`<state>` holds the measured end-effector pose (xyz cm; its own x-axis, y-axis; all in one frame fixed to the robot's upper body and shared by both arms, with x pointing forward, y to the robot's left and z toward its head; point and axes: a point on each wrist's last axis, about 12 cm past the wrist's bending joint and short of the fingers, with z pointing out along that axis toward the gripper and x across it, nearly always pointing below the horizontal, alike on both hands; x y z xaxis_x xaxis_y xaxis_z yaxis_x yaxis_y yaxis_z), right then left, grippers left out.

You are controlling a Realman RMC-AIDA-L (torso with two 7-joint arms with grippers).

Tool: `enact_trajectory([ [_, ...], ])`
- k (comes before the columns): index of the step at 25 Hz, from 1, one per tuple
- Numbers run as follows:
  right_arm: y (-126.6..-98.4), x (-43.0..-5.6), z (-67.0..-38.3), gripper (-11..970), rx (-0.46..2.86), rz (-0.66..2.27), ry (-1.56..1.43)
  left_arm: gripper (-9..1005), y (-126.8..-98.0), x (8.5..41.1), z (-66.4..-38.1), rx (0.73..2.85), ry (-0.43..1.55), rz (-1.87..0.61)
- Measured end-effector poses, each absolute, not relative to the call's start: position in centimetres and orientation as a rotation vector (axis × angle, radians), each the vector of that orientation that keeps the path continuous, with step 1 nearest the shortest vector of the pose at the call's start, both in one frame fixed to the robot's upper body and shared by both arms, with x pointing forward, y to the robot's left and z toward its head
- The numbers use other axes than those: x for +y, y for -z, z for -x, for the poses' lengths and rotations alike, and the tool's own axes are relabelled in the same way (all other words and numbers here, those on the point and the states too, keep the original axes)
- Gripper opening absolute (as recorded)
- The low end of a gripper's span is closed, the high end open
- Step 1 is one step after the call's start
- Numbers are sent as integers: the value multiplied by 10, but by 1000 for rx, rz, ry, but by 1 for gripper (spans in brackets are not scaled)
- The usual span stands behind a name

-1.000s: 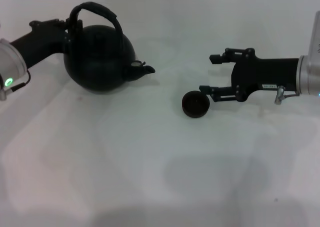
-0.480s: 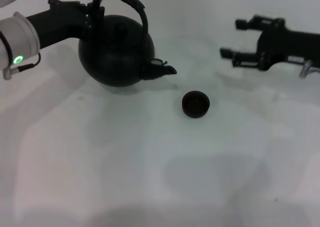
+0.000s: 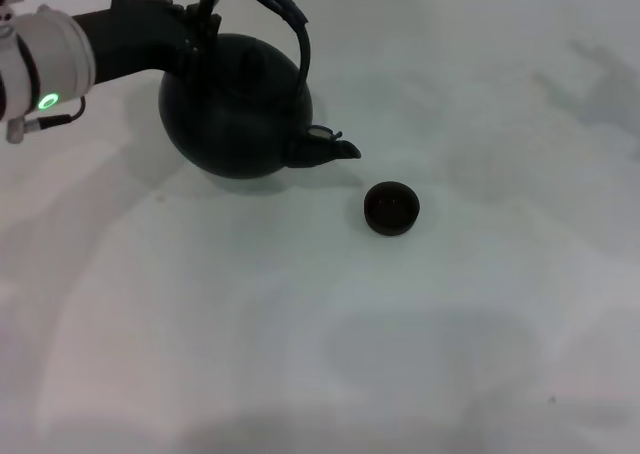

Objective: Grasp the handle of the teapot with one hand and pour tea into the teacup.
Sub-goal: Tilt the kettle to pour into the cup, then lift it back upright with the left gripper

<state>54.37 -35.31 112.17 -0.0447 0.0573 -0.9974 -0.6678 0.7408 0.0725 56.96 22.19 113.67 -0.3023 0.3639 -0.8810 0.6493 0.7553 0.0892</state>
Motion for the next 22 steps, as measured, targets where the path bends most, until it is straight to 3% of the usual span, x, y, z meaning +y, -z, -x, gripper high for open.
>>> enact_trajectory([
  [22,-1114,-367,-537,834,1507,394,-625,119,-1146,194,-581,2033,219,-939],
])
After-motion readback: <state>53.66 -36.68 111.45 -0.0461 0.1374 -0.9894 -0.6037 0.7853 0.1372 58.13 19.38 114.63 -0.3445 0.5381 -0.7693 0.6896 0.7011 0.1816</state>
